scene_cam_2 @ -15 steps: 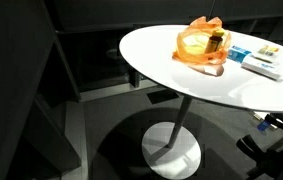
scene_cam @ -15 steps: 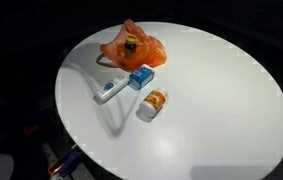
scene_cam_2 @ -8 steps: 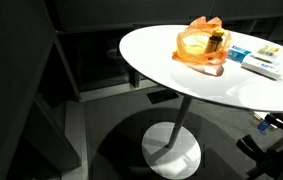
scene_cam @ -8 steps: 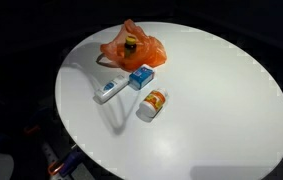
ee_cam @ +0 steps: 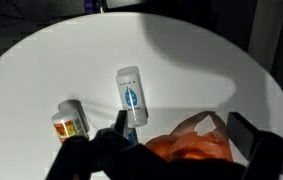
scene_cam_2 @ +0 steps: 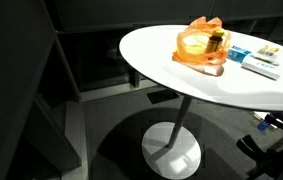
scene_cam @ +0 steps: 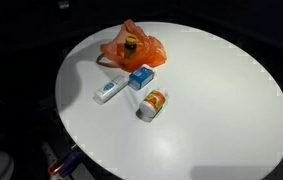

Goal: Move the lotion bottle to the plastic

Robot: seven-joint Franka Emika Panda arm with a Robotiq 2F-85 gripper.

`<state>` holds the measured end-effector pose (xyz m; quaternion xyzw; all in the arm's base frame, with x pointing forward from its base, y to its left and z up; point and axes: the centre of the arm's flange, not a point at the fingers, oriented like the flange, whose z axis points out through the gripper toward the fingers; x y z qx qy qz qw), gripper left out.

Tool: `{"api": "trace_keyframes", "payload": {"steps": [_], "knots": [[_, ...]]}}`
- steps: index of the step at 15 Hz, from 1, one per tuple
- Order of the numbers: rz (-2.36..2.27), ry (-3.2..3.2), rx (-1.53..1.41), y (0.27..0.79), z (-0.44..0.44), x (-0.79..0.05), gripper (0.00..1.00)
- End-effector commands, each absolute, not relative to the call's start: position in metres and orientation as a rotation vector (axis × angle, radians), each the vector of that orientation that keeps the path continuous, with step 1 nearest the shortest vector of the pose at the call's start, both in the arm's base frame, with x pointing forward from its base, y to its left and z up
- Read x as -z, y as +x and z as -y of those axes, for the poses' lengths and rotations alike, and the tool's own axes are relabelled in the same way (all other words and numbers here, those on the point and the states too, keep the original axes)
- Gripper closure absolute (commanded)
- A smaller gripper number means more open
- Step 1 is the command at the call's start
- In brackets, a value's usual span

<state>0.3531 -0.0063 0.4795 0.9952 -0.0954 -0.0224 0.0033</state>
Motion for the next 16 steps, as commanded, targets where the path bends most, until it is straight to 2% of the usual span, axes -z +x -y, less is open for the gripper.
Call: {"api": "trace_keyframes", "payload": {"steps": [1,7,16], "knots": [[0.174,3.128,0.159,0.377,0.018,-0.461,0.00],[-0.054,3.125,0.227,0.393,0.036,-0.419,0.00],[-0.070,3.054,0.236,0.411,0.045,-0.343,0.00]]}}
